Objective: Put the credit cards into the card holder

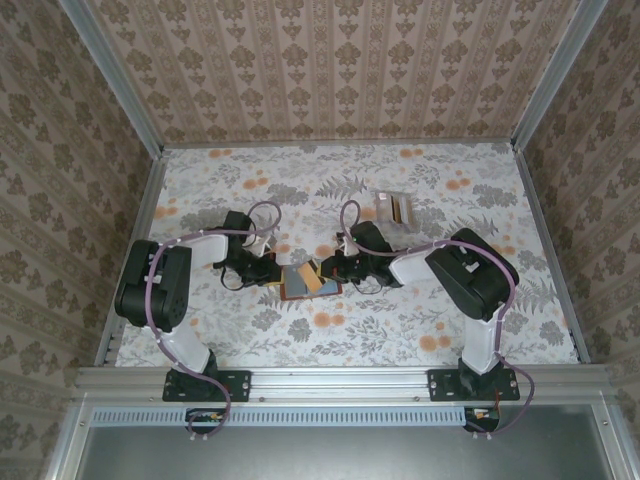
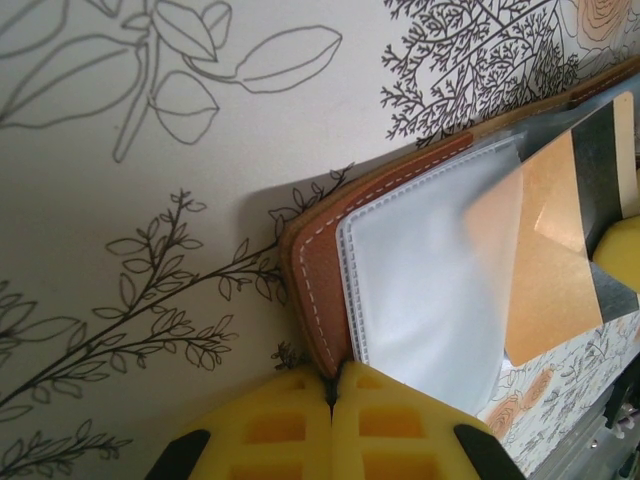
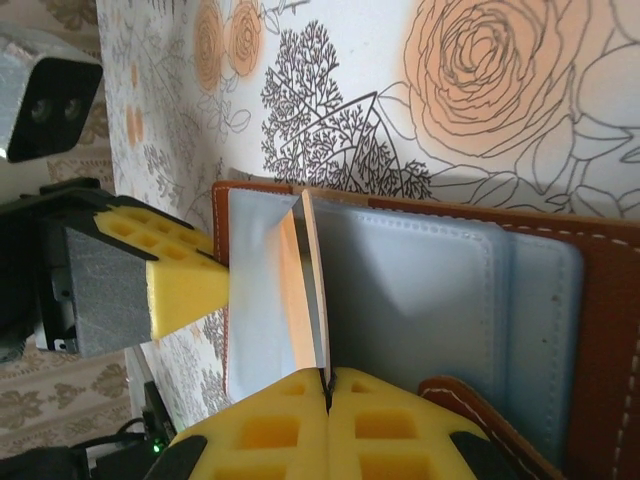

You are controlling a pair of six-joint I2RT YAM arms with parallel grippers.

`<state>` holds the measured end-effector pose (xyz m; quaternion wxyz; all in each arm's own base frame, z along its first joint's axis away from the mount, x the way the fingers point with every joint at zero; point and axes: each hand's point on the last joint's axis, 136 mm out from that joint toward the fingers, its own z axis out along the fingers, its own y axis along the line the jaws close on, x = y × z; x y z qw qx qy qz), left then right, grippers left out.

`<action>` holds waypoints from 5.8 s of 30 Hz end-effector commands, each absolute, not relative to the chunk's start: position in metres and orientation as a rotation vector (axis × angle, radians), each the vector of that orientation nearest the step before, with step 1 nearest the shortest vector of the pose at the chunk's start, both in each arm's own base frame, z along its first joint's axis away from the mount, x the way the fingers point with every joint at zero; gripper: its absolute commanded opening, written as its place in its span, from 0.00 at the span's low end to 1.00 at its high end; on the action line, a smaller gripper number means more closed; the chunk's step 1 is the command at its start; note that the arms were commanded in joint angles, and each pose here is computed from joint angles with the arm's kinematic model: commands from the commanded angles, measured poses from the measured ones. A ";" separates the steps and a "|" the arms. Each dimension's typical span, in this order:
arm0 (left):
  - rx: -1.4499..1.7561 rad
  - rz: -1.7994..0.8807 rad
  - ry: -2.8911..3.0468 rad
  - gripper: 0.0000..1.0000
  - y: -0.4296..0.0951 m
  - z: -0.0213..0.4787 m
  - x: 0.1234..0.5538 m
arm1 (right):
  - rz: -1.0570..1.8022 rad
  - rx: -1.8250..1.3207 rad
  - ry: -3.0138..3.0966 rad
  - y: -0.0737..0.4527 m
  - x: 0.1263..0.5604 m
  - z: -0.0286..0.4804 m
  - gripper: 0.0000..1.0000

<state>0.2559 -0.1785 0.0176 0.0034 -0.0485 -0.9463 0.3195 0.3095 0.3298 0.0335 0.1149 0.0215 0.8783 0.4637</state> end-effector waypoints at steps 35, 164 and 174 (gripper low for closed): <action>-0.101 0.883 -2.908 0.00 -0.177 0.003 0.229 | 1.141 0.233 2.606 0.336 0.264 0.013 0.29; -0.103 0.897 -2.873 0.00 -0.182 0.001 0.225 | 0.518 -0.117 2.819 0.291 0.261 0.066 0.37; -0.111 0.885 -2.868 0.00 -0.182 0.000 0.222 | 0.453 0.012 2.900 0.282 0.258 0.030 0.45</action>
